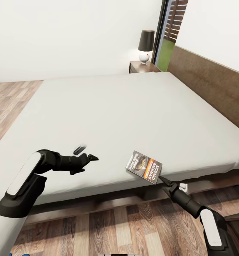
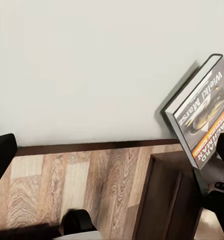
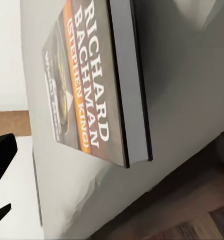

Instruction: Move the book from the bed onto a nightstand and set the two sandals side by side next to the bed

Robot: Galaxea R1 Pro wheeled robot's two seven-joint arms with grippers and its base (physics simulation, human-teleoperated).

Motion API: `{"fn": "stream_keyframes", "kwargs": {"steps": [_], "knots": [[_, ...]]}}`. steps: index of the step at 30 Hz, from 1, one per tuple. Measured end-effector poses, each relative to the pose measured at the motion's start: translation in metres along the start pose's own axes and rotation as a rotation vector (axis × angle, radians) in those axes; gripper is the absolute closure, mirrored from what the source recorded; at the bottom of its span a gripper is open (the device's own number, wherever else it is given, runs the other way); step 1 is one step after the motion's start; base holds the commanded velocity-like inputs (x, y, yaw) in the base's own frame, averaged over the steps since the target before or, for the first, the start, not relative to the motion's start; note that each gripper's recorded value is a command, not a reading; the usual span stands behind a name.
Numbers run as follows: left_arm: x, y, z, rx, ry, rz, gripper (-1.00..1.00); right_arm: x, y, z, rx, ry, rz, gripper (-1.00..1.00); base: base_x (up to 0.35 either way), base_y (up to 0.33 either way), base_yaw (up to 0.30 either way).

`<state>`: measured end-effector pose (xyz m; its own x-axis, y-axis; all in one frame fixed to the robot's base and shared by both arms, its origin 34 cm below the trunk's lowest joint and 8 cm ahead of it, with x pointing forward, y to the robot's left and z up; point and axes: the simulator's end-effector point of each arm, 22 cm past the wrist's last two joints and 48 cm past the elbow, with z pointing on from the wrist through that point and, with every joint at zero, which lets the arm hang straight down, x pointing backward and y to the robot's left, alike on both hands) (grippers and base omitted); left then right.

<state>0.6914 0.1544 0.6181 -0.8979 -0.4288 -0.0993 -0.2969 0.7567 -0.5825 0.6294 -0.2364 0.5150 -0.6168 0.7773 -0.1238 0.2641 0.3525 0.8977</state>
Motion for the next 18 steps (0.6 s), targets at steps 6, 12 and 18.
{"fn": "stream_keyframes", "kwargs": {"steps": [6, 12, 18], "knots": [[0.005, 0.009, 0.002, -0.011, 0.009, -0.016, -1.00, 0.002, 0.006, 0.002, -0.024, 0.001, -0.001, -1.00, 0.000, 0.000, 0.000], [0.007, 0.013, 0.002, -0.014, 0.010, -0.025, -1.00, 0.007, 0.002, 0.003, -0.021, 0.010, 0.009, -1.00, 0.000, 0.000, 0.000], [-0.011, 0.023, -0.005, 0.007, -0.034, -0.080, -1.00, 0.018, -0.007, 0.009, -0.016, 0.039, 0.013, -1.00, 0.000, 0.000, 0.000]]}}
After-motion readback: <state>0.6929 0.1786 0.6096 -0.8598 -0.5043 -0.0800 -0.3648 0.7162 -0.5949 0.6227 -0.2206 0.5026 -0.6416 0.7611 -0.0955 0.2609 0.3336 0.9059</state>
